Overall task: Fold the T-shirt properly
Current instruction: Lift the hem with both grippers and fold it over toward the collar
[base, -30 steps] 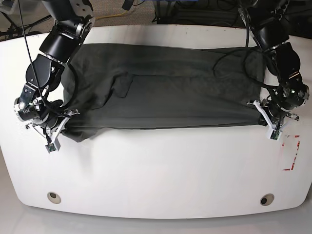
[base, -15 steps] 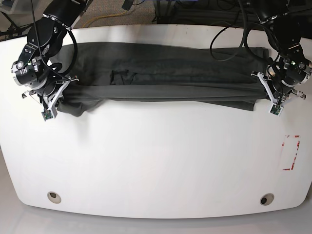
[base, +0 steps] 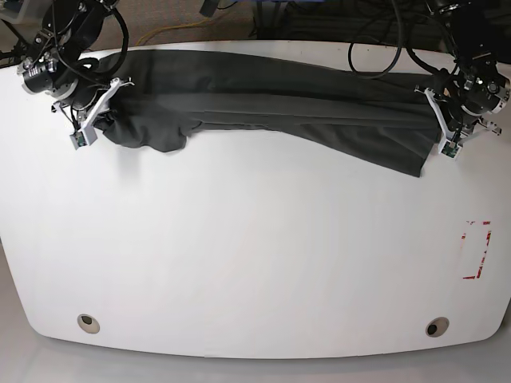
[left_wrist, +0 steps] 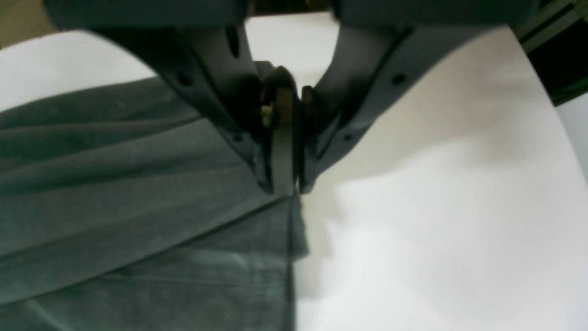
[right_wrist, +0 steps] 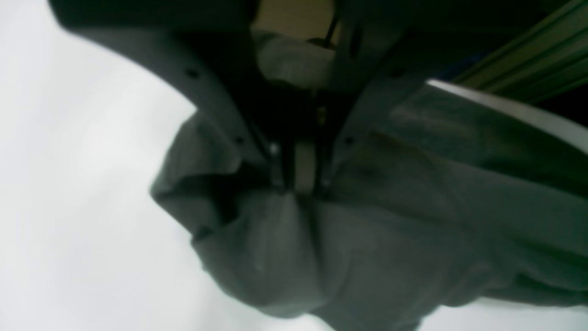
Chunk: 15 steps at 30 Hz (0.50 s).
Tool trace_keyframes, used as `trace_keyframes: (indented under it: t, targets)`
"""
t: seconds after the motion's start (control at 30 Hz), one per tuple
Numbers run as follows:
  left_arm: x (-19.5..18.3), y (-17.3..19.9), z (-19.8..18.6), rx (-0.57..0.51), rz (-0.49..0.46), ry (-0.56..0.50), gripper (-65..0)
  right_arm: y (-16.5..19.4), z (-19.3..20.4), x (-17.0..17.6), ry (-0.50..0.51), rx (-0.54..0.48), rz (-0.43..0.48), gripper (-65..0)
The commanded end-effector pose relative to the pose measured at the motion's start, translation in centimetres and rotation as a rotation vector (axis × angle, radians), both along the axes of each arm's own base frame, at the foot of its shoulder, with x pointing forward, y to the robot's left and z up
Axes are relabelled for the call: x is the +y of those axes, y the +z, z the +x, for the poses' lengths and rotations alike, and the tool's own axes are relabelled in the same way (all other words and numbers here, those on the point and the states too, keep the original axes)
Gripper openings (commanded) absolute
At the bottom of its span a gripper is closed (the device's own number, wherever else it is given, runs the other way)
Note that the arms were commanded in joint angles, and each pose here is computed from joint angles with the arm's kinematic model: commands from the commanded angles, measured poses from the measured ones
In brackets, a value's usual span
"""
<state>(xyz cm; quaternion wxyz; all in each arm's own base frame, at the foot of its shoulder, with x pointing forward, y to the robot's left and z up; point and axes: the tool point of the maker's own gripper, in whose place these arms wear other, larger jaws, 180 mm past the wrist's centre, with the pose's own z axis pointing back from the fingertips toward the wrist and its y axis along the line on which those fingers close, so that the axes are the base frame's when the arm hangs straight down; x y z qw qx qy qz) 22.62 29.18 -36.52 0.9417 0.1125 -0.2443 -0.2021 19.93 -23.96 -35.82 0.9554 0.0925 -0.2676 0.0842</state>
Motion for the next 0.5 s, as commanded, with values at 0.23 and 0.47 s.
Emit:
trace_keyframes:
  t: [0.23,0.47]
  targets:
    - [0.7,-0.2,-1.3,0.025,0.030,-0.001,-50.4,-0.9,-1.4,-0.3,-0.014,0.035,-0.004,-43.8]
    - [0.7,0.0,-1.4,0.021,0.031,0.000,-15.0,-0.1,-1.6,-1.2,-0.047,0.011,-0.008,-17.3]
